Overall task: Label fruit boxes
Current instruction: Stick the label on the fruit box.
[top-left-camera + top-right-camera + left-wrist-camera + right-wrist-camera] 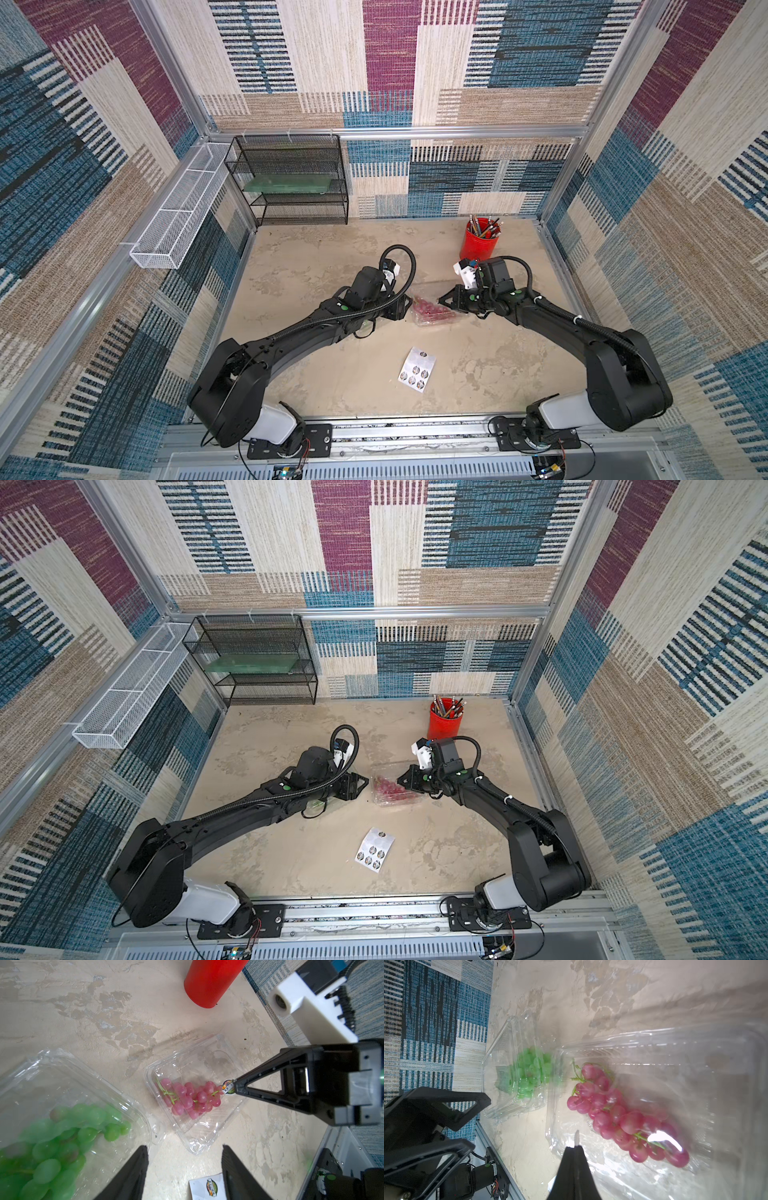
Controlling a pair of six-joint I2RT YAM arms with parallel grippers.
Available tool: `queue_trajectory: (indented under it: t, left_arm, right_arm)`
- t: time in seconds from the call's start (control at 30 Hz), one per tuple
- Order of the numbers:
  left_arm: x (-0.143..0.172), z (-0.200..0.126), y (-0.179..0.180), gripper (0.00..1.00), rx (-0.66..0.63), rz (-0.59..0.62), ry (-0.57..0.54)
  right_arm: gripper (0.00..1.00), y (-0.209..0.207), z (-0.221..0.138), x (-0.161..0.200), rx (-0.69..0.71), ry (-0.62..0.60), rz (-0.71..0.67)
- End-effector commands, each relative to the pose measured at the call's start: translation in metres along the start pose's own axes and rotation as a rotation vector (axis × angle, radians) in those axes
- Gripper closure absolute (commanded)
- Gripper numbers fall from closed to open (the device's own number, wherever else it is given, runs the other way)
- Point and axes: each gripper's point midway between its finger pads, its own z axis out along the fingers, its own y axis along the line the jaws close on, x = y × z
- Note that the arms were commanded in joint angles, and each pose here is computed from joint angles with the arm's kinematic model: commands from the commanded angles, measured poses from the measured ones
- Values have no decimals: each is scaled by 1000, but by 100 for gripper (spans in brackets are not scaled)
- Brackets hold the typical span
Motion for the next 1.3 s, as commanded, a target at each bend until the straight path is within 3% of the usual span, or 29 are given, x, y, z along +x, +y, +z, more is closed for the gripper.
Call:
queue_trajectory:
  t: [0.0,0.37,0.9,1.27]
  left_arm:
    - [-13,3,-10,46,65,-37,-25]
    - [-15,13,-13,56,92,-55,-1]
    - [-19,55,-40,80,255,-126,114]
    - [-17,77,-43,89,285,-157,150]
  right_arm:
    - [100,4,6,-13,2,-38,-13]
    - [100,-5,16,-13,25,-27,1]
    - [100,-12,14,-16,34,-33,6]
    - [100,-14,19,-14,17,-13,14]
